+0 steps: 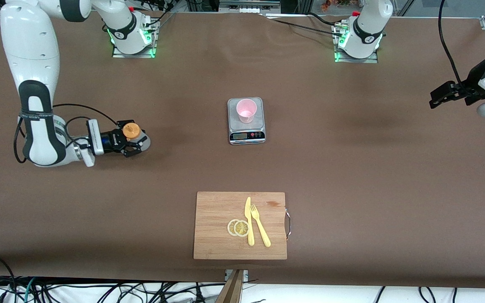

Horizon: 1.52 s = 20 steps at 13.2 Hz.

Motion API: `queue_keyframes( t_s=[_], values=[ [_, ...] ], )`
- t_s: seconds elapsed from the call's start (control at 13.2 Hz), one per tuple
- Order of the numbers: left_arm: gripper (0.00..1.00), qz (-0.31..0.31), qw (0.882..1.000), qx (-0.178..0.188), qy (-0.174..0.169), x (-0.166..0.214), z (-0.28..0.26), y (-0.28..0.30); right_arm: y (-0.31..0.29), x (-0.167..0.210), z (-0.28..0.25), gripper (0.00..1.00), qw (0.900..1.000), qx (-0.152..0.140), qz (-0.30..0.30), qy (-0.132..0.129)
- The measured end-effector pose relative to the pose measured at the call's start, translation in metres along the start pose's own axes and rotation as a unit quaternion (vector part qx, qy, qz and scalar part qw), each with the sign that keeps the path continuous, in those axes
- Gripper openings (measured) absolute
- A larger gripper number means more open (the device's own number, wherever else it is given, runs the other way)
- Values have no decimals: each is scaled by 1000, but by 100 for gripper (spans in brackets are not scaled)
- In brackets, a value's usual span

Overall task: Add sauce to pink cup with both arms
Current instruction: 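Lift the squeeze bottle with the right gripper over the pink cup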

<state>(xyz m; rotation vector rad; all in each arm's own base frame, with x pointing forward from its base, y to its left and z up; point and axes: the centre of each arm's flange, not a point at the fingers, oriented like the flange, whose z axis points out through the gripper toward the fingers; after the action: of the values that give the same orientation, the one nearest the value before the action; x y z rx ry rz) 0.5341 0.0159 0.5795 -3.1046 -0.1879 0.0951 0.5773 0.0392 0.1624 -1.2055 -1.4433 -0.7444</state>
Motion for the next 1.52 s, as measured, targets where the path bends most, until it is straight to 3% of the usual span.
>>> queue_keyframes(
  t_s=[0.3, 0.61, 0.76, 1.14, 1.52],
  values=[
    [100, 0, 1000, 0, 0, 0, 0, 0, 36, 75, 33, 26, 997, -13, 38, -64],
    [100, 0, 1000, 0, 0, 0, 0, -2, 40, 157, 62, 26, 979, -16, 99, -177],
    [100, -2, 1000, 0, -3, 0, 1, -4, 40, 184, 81, 26, 961, -24, 133, -240],
    [100, -2, 1000, 1, -11, -2, 3, -5, 38, 226, 158, 26, 900, -61, 189, -387],
    [100, -2, 1000, 1, -18, -3, 5, -5, 24, 250, 246, 26, 859, -68, 173, -477]
  ],
)
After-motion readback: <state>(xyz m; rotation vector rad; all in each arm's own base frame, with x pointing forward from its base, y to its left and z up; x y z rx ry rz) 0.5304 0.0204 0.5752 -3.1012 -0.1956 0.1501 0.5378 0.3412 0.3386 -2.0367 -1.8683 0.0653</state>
